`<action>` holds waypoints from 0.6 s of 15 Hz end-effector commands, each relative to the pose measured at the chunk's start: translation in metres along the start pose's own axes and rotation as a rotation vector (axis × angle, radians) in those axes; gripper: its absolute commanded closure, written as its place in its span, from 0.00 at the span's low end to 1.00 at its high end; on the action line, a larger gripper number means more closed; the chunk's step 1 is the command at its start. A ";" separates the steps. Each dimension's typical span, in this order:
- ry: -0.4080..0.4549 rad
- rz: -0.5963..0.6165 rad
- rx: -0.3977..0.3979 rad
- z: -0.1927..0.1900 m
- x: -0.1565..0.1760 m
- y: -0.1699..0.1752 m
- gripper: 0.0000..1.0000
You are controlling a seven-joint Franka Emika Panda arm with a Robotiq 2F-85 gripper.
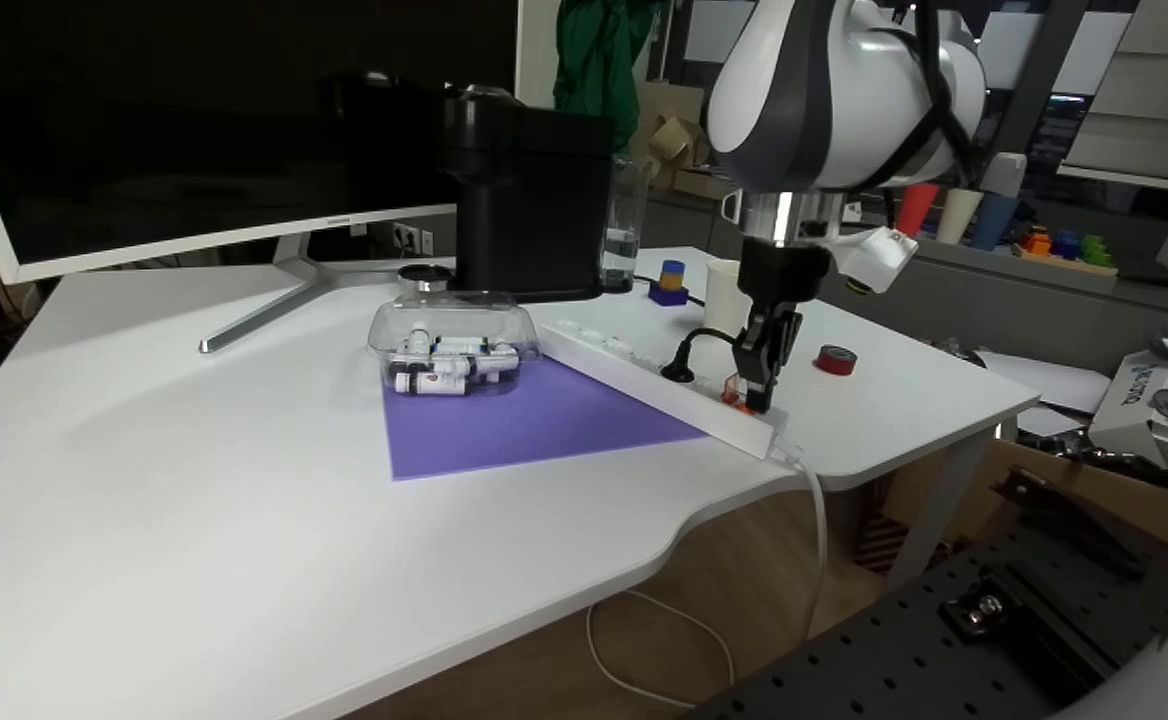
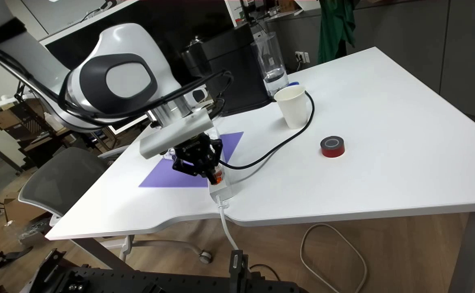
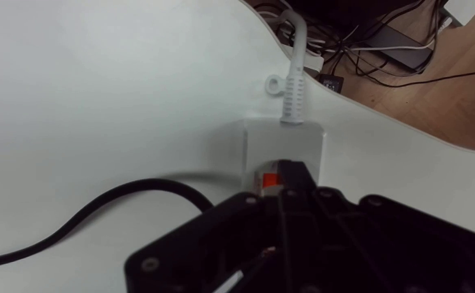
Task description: Flick the switch on the extension cord
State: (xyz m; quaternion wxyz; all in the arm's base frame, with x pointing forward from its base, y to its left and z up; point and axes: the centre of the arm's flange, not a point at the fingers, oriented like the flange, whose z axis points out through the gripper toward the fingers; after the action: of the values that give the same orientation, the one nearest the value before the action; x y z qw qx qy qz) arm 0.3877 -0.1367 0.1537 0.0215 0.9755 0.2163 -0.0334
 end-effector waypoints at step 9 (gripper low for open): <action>0.070 0.202 -0.066 0.012 0.010 -0.008 1.00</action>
State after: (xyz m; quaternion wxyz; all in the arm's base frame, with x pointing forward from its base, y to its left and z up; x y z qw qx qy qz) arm 0.3916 -0.1320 0.1485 0.0376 0.9892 0.1418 0.0037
